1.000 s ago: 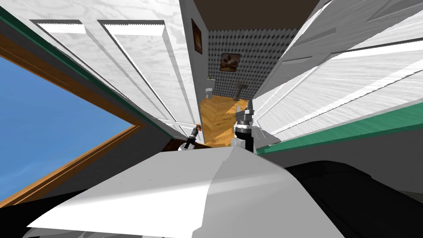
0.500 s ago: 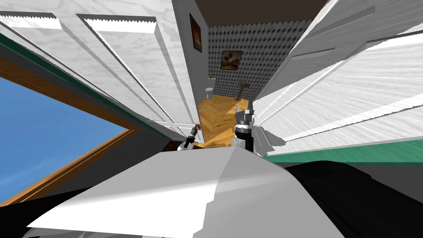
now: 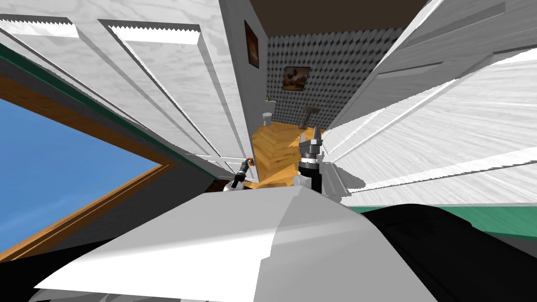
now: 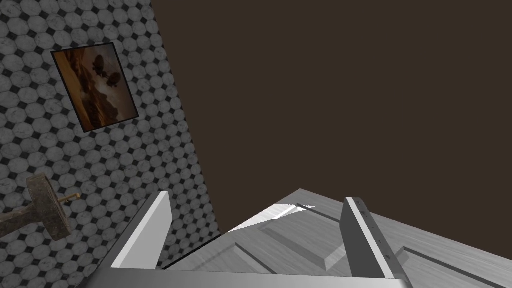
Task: Push the door open
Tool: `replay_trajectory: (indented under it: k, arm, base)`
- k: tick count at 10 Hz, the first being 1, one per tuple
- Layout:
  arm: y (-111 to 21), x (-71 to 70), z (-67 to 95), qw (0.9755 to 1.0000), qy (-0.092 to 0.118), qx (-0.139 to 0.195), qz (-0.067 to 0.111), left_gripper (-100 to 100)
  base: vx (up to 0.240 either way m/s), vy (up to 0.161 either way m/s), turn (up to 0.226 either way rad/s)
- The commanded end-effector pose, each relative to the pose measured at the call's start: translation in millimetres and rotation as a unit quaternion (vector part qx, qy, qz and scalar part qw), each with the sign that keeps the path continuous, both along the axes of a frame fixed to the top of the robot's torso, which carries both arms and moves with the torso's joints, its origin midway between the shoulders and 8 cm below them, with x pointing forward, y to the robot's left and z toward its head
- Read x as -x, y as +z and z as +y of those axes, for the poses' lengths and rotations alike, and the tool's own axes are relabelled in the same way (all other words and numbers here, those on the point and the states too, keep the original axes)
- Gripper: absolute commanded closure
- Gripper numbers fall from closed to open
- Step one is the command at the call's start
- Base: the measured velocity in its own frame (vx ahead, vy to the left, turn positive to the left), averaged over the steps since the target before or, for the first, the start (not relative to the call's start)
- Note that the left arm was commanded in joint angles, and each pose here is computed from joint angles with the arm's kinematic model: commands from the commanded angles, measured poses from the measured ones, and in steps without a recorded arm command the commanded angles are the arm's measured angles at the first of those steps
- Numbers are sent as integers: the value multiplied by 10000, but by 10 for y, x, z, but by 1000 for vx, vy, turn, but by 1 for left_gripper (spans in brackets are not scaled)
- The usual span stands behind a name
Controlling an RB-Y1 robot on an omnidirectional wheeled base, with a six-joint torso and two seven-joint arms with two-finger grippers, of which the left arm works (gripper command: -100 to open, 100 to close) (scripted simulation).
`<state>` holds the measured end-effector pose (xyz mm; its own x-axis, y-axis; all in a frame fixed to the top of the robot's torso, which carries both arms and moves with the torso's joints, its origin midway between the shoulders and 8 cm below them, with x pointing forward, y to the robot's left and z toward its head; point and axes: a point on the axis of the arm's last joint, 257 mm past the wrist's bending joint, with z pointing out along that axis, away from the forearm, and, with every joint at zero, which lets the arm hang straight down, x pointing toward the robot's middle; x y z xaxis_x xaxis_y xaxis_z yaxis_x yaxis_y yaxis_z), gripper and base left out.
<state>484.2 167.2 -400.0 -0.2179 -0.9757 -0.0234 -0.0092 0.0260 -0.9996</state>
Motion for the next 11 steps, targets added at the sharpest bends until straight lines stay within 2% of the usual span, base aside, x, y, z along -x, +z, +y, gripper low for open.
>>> replay_trajectory:
  k: [1, 2, 3, 11]
  arm:
    - [60, -51, 185, 9999, 154, -21, -67, 100]
    - [62, -61, 257, 9997, 223, -25, -68, 100]
    - [25, -75, 183, 9999, 168, -9, -17, -100]
    - [80, -125, 131, 9997, 196, 104, -48, -100]
  base:
    - [167, -124, 80]
    - [186, -127, 139]
    - [-57, -84, 101]
    - [-206, -23, 39]
